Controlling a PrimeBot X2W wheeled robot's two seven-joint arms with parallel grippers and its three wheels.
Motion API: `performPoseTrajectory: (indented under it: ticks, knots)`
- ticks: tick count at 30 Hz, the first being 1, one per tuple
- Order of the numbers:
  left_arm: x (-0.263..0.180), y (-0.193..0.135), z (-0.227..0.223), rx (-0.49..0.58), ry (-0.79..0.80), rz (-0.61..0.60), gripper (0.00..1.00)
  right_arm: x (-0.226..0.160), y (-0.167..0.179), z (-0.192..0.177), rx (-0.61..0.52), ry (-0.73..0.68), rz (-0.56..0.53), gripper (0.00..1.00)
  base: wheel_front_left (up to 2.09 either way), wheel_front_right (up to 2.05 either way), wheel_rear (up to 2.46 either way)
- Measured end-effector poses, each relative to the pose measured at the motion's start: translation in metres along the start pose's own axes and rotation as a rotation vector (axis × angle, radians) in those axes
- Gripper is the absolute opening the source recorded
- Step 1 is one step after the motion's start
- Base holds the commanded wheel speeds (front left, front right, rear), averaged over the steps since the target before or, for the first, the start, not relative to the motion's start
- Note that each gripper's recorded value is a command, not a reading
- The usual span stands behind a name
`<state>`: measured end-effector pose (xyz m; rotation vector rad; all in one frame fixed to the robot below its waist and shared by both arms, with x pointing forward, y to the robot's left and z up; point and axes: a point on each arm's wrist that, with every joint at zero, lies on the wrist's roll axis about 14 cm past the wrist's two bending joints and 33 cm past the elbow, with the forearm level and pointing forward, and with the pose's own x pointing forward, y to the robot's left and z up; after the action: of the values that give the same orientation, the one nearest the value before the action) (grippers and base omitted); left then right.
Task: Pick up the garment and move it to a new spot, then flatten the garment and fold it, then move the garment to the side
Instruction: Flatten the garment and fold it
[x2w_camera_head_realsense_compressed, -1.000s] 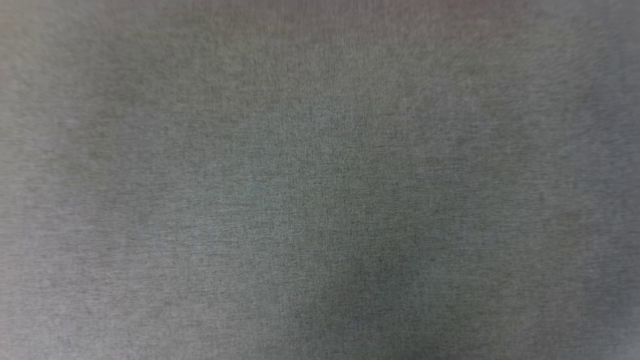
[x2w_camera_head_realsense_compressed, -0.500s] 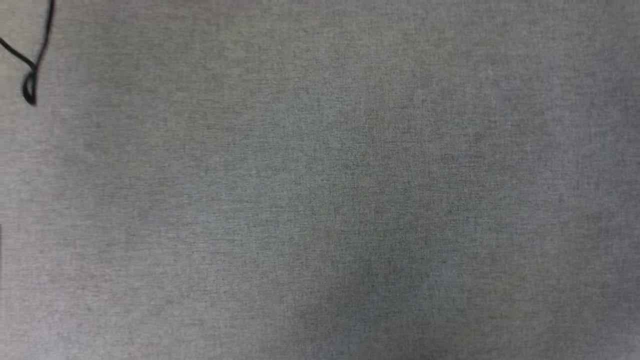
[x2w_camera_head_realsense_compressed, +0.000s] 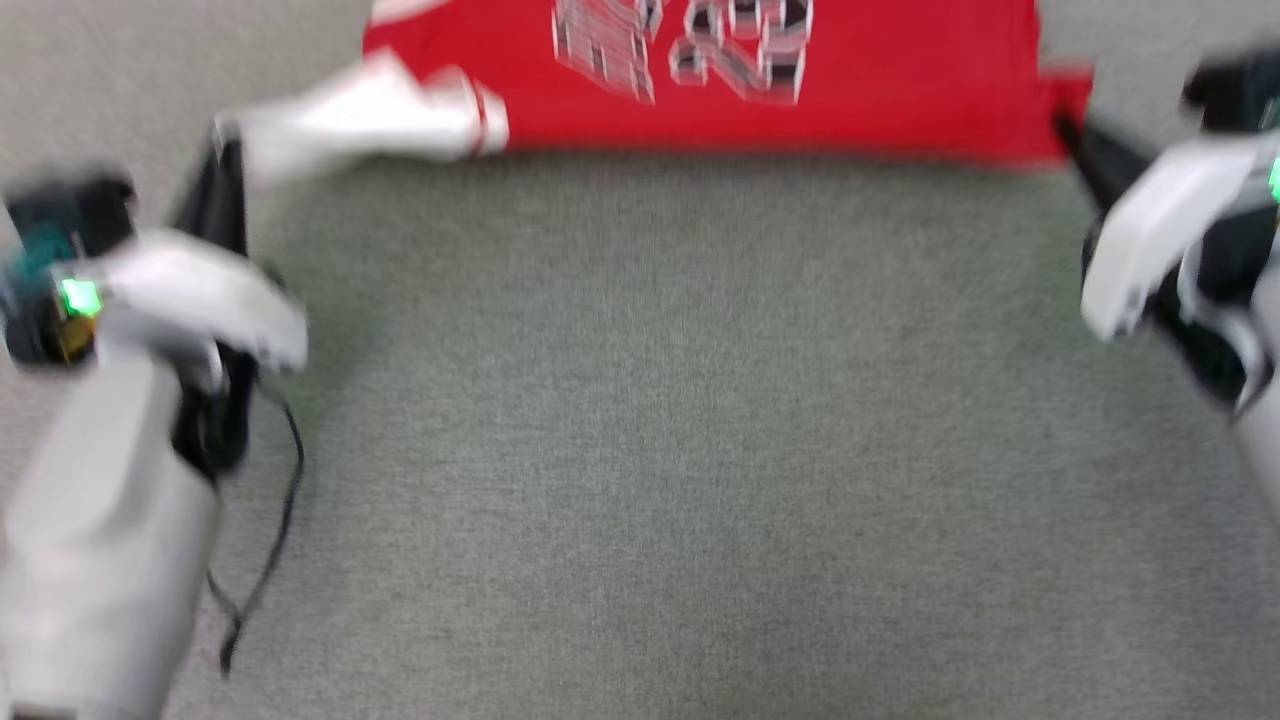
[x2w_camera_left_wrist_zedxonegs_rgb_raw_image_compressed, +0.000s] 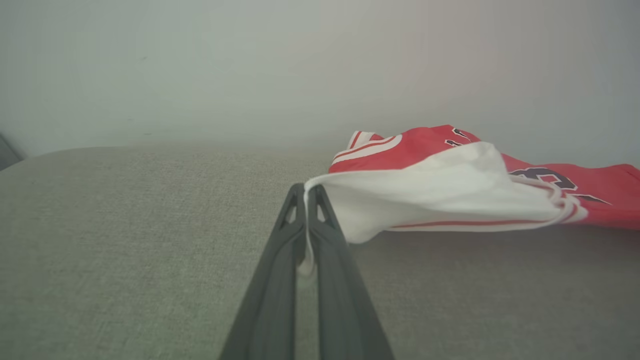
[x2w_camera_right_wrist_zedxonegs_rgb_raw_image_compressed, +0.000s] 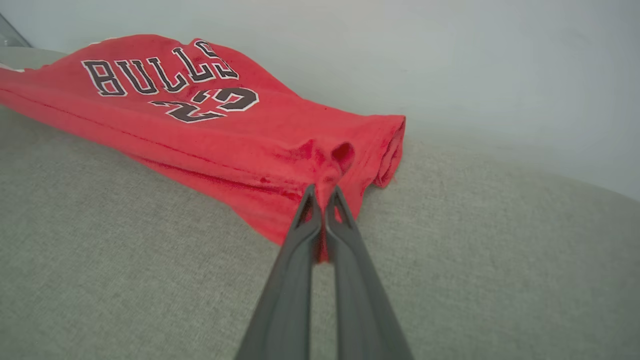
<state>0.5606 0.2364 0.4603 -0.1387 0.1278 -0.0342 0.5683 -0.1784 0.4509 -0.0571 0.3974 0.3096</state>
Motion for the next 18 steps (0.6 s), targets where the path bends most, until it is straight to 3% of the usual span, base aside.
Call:
performPoseTrajectory:
  ticks: [7,18]
  knots:
    - [-0.089,0.014,-0.026,-0.013,0.11,0.058,0.0,-0.068,0.015,-0.051,0.072,0.076,-0.005,0.0,0.0,0.0,0.0]
    - [-0.21,0.012,-0.026,-0.095,0.183,0.164,0.0,-0.166,0.041,-0.106,0.146,0.148,-0.021,0.0,0.0,0.0,0.0]
